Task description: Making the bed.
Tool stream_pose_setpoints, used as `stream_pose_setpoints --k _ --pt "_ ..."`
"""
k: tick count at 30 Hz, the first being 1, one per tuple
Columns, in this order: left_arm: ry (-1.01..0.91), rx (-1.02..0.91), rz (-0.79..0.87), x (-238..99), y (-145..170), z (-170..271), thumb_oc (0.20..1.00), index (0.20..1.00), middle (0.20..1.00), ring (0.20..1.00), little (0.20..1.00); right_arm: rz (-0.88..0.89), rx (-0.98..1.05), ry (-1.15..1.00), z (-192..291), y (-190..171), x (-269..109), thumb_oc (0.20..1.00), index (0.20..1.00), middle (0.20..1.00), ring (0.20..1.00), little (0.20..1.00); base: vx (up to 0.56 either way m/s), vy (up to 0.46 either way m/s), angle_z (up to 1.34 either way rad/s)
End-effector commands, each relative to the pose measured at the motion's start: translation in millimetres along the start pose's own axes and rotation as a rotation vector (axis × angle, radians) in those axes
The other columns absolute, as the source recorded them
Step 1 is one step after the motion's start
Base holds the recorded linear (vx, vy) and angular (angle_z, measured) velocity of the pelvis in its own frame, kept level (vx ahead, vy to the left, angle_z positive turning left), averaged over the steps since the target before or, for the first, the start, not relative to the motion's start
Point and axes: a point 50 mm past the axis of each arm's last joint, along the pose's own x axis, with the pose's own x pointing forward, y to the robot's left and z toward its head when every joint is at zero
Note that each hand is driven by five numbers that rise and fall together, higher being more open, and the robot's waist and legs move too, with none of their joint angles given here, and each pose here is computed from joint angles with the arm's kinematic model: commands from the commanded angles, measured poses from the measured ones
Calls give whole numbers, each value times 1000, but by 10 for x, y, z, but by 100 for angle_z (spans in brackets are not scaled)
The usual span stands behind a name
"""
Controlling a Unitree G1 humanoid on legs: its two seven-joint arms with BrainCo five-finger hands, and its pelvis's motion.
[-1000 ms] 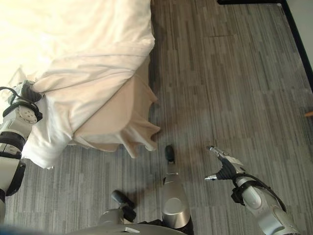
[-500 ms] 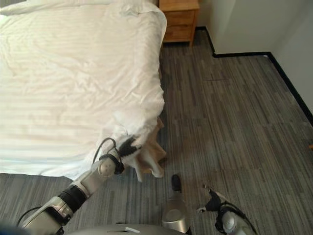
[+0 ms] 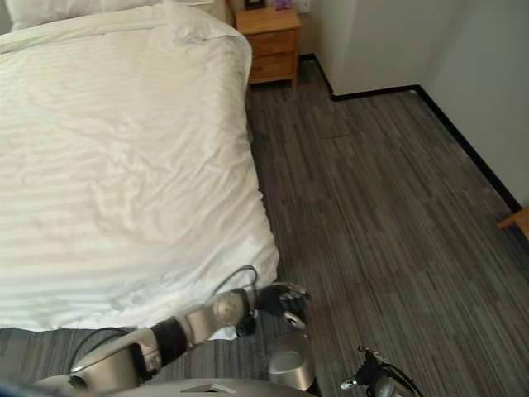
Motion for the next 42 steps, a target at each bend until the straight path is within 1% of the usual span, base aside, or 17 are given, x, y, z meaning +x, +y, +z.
stream_pose_setpoints --k 1,3,7,10,12,15,16,17,18,19,20,26,27,28,30,38,42 --pt "-157 -241 36 54 33 247 1000 1000 1000 1000 1000 -84 -21 88 -273 -272 -8 1000 1000 1000 1000 1000 4 -34 -5" --pt "-156 -406 59 11 54 159 1000 1000 1000 1000 1000 -108 -5 103 -328 -315 -21 1000 1000 1000 1000 1000 -10 -36 0" --pt "-183 -431 93 -112 184 118 1000 1000 1000 1000 1000 -128 -26 69 -274 -368 -15 1000 1000 1000 1000 1000 -11 -40 2" --pt "-268 -443 223 -437 523 110 1000 1000 1000 1000 1000 -207 -84 -108 -7 -556 -57 1000 1000 1000 1000 1000 -1 -64 3" --pt "-311 -429 554 -941 1044 -5 1000 1000 1000 1000 1000 -410 -69 -412 424 -1068 -363 1000 1000 1000 1000 1000 -7 -95 37" --pt "-340 -401 734 -1277 1277 -40 1000 1000 1000 1000 1000 -468 -1 -531 623 -1246 -509 1000 1000 1000 1000 1000 14 -56 26" --pt "-327 -341 915 -1644 1441 -124 1000 1000 1000 1000 1000 -492 84 -643 814 -1349 -615 1000 1000 1000 1000 1000 48 -40 27" --pt "-320 -354 1006 -1801 1482 -193 1000 1000 1000 1000 1000 -496 127 -698 926 -1391 -661 940 940 940 940 940 49 -39 16" --pt "-319 -354 1009 -1811 1480 -197 1000 1000 1000 1000 1000 -494 126 -700 933 -1391 -661 746 746 746 746 746 37 -14 3" --pt "-318 -369 1104 -1988 1524 -263 1000 1000 1000 1000 1000 -504 184 -769 1061 -1450 -733 504 504 504 504 504 42 -4 4" --pt "-294 -416 1244 -2249 1501 -430 1000 1000 1000 1000 1000 -501 274 -879 1268 -1523 -847 200 200 200 200 200 62 0 7" --pt "-191 -469 1415 -2596 1368 -743 1000 1000 1000 1000 1000 -351 621 -1106 1754 -1540 -987 200 200 200 200 200 47 5 14" --pt "-169 -473 1434 -2627 1348 -790 1000 1000 1000 1000 1000 -295 733 -1135 1823 -1526 -984 200 200 200 200 200 58 15 32" --pt "-133 -516 1484 -2681 1277 -908 1000 1000 1000 1000 1000 -93 1116 -1213 1979 -1460 -969 200 200 200 200 200 35 15 39" --pt "-117 -578 1542 -2746 1189 -1016 1000 1000 1000 1000 1000 53 1369 -1258 2096 -1438 -964 200 200 200 200 200 28 9 33" --pt "-100 -777 1553 -2669 929 -1244 1000 1000 1000 1000 1000 269 1725 -1447 2432 -1580 -1121 200 200 200 200 200 5 3 33" --pt "-273 -907 1506 -2442 936 -1114 1000 1000 1000 1000 1000 367 1821 -1520 2726 -1597 -1276 200 200 200 200 200 -47 -24 41"
